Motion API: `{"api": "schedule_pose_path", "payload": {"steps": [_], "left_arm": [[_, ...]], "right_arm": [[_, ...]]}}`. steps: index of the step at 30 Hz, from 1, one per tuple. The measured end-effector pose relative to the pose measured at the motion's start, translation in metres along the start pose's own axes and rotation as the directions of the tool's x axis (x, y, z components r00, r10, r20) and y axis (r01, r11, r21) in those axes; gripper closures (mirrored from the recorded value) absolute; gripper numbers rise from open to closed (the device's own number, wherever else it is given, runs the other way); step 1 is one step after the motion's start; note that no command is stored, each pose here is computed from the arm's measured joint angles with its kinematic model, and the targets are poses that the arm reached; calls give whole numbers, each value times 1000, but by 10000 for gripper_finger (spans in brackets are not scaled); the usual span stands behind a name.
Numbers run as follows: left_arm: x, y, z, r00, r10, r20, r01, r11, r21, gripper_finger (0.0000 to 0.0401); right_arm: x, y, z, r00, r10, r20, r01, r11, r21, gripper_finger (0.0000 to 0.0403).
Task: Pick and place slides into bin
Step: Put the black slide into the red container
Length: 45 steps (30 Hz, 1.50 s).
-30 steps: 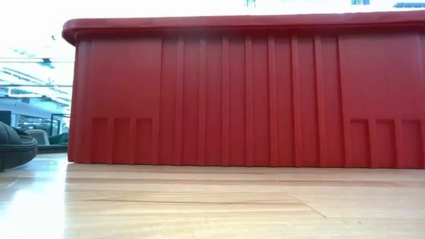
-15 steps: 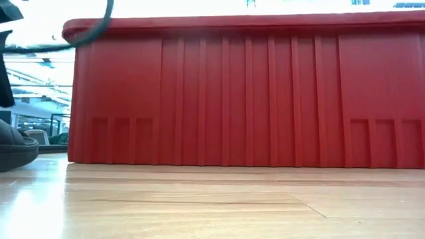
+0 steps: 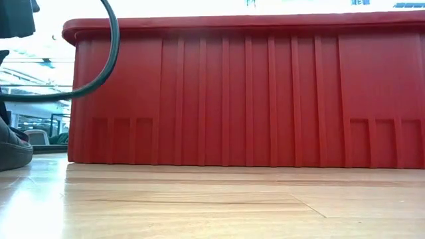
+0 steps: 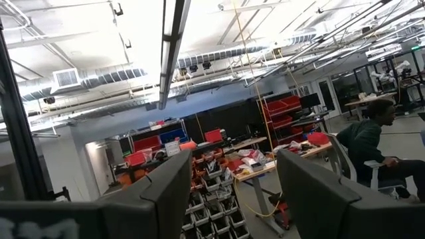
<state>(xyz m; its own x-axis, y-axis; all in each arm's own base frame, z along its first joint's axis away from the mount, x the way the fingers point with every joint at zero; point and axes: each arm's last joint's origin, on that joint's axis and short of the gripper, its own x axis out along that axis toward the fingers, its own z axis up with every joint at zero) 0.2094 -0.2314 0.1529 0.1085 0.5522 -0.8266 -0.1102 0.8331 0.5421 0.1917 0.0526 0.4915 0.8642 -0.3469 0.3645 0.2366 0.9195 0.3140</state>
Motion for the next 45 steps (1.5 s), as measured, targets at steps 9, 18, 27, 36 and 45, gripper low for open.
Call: {"api": "schedule_pose_path", "payload": {"steps": [9,18,27,36,45], "left_arm": [[-18,17,-1,998,-63,18,63,998,-29,388],[-54,61,-5,977,-192,97,198,978,-62,392],[-90,122,-17,891,-409,196,439,887,-145,391],[-141,172,-1,616,-672,410,746,665,-30,389],[-183,235,31,382,-681,625,859,511,31,381]], "right_arm": [[0,0,0,1000,-2,0,2,1000,-13,192],[0,0,0,1000,-4,0,4,998,-59,192],[0,0,-1,1000,-4,-10,3,988,-155,192],[9,7,-6,999,-4,53,16,972,-235,192],[23,11,-20,997,-3,73,24,957,-288,192]]}}
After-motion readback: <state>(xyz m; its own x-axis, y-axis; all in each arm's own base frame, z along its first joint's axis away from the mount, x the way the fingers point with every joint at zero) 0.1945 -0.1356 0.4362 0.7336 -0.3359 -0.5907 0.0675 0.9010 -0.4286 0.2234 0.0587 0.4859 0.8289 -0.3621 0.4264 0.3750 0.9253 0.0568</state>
